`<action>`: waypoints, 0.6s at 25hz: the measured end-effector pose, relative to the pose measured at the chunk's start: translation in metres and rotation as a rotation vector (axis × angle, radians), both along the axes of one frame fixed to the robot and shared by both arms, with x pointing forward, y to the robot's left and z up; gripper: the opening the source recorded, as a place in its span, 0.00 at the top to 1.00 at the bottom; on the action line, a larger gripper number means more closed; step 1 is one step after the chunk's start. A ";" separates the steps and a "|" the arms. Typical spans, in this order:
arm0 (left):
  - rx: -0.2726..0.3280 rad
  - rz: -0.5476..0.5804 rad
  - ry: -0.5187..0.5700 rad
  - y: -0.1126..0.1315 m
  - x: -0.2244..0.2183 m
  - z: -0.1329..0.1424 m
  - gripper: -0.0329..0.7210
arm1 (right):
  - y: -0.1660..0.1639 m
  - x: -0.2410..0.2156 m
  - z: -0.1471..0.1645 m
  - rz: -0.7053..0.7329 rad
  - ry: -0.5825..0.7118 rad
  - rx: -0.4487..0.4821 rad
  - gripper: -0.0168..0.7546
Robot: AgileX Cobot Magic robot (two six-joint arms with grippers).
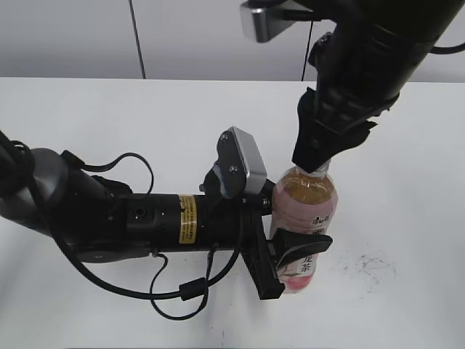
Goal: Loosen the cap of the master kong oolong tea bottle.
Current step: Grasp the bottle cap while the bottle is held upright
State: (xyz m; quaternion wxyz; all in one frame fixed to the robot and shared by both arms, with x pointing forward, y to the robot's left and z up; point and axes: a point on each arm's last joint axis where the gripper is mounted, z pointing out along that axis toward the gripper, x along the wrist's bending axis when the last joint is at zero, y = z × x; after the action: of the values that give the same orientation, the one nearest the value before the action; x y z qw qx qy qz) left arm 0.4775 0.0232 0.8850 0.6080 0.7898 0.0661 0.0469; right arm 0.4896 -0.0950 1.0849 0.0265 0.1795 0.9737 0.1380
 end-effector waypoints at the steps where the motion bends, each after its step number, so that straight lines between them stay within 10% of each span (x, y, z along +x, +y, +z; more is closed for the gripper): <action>1: 0.000 0.001 0.001 0.000 0.000 0.000 0.45 | 0.000 0.000 0.000 0.157 -0.042 -0.017 0.63; 6: -0.001 0.005 0.004 0.000 0.000 0.000 0.45 | -0.001 0.000 0.000 0.669 -0.184 -0.078 0.63; 15: -0.001 0.005 0.004 0.000 0.000 0.000 0.45 | -0.001 0.000 0.000 0.743 -0.203 -0.088 0.63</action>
State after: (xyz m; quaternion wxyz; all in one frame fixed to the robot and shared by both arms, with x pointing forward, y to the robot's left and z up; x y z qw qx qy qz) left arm 0.4778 0.0232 0.8850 0.6082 0.7894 0.0693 0.0467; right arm 0.4898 -0.0960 1.0851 0.0786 -0.2012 0.9698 0.1133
